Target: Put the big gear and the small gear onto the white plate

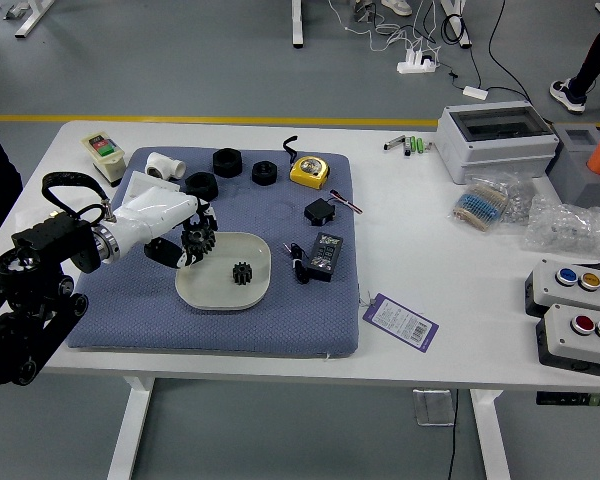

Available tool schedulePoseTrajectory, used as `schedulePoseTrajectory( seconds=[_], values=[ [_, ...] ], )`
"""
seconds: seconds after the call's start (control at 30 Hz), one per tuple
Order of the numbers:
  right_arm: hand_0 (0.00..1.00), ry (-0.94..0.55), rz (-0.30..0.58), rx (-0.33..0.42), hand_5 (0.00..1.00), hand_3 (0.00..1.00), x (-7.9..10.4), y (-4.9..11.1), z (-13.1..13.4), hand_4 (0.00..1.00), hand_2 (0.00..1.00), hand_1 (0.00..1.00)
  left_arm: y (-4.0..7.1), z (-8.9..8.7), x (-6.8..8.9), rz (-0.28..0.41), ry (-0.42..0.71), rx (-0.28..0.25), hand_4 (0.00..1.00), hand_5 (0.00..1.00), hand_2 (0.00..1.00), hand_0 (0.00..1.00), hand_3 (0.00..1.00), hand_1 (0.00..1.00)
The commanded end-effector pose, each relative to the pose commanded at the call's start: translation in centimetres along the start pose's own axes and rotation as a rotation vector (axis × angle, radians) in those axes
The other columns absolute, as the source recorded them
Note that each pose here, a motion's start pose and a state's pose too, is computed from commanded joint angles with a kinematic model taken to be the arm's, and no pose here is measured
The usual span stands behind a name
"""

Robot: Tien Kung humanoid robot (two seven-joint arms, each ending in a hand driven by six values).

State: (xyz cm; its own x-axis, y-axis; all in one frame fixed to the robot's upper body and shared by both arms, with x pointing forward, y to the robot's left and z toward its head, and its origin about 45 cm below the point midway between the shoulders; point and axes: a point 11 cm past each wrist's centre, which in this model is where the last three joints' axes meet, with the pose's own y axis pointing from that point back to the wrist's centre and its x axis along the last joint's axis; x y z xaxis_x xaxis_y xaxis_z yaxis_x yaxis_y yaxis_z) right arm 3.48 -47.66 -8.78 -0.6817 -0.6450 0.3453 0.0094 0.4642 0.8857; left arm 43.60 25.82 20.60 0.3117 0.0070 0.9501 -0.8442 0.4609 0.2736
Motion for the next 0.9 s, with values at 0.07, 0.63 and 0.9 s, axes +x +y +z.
schedulePoseTrajectory(
  seconds=[0.07,0.63,0.9],
  values=[
    [0.711,0.001,0.0,-0.001,0.659,0.565,0.0,0.0,0.0,0.796,0.748,0.718,0.0,0.2,-0.4,-0.022,-0.001,-0.003,0.883,0.206,0.553,0.398,0.585,0.51],
    [0.71,0.011,0.002,-0.01,0.659,0.565,0.2,0.0,0.6,0.796,0.748,0.715,0.6,1.6,-1.8,-0.072,-0.013,-0.034,0.979,0.279,0.699,0.428,0.672,0.57],
    [0.711,0.015,0.003,-0.012,0.659,0.565,0.3,-0.1,0.7,0.796,0.749,0.716,0.6,2.0,-0.5,-0.025,-0.013,-0.04,0.983,0.289,0.701,0.426,0.674,0.573]
  ],
)
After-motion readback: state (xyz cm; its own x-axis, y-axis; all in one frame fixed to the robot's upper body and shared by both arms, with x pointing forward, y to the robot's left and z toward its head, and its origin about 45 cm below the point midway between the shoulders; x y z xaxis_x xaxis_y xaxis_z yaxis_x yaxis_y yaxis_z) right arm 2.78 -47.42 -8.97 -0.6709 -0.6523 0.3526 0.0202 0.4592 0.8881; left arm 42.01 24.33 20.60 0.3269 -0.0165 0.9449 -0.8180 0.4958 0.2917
